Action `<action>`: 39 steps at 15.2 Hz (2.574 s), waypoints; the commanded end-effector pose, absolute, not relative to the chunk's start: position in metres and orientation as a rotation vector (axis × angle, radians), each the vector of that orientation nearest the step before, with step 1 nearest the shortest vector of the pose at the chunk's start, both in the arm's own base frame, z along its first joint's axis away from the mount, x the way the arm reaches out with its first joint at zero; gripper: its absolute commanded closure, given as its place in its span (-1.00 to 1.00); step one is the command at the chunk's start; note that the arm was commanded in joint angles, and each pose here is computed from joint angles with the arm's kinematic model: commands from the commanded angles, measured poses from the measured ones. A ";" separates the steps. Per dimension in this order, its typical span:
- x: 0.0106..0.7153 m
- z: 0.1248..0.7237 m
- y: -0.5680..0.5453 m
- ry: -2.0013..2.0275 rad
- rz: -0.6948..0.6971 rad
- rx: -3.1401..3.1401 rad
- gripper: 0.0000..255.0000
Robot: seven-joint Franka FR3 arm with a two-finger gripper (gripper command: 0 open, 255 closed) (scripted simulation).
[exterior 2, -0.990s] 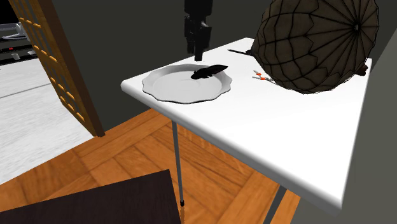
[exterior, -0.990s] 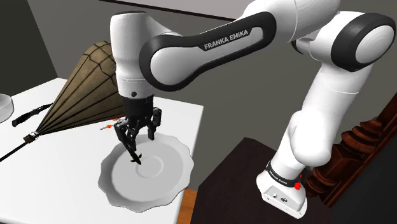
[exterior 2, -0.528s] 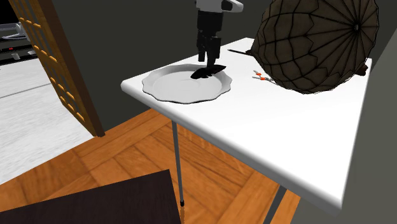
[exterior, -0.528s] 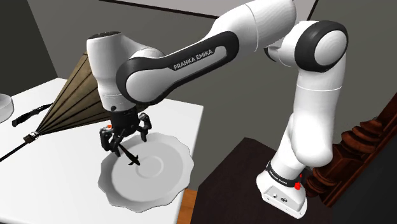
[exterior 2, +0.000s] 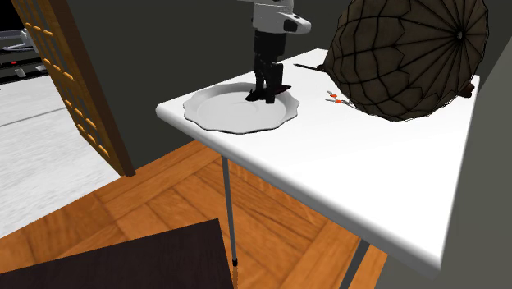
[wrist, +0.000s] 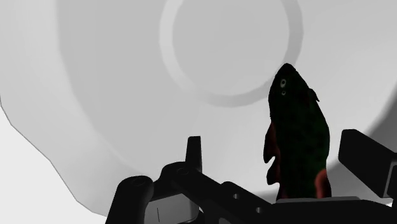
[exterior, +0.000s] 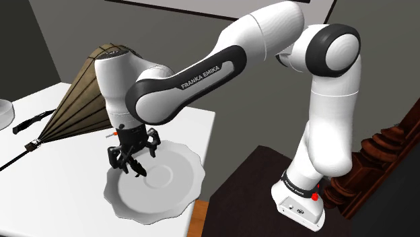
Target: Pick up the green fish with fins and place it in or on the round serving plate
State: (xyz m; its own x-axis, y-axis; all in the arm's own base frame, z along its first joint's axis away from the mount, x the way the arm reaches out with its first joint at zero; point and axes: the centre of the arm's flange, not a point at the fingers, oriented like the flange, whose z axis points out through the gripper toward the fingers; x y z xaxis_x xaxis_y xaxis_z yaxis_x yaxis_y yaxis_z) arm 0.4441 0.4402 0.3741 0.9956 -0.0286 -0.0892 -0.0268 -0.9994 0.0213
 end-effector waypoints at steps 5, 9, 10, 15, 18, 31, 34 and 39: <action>0.444 0.373 0.441 -0.043 -0.140 3.118 -1.00; 0.444 0.374 0.441 -0.043 -0.140 3.118 1.00; 0.443 0.374 0.440 -0.043 -0.140 3.118 1.00; 0.444 0.373 0.441 -0.043 -0.139 3.118 1.00; 0.444 0.389 0.441 -0.043 -0.139 3.118 1.00; 0.444 0.458 0.441 -0.043 -0.139 3.118 1.00; 0.419 0.462 0.434 -0.043 -0.139 3.118 1.00; 0.359 0.460 0.420 -0.043 -0.139 3.118 1.00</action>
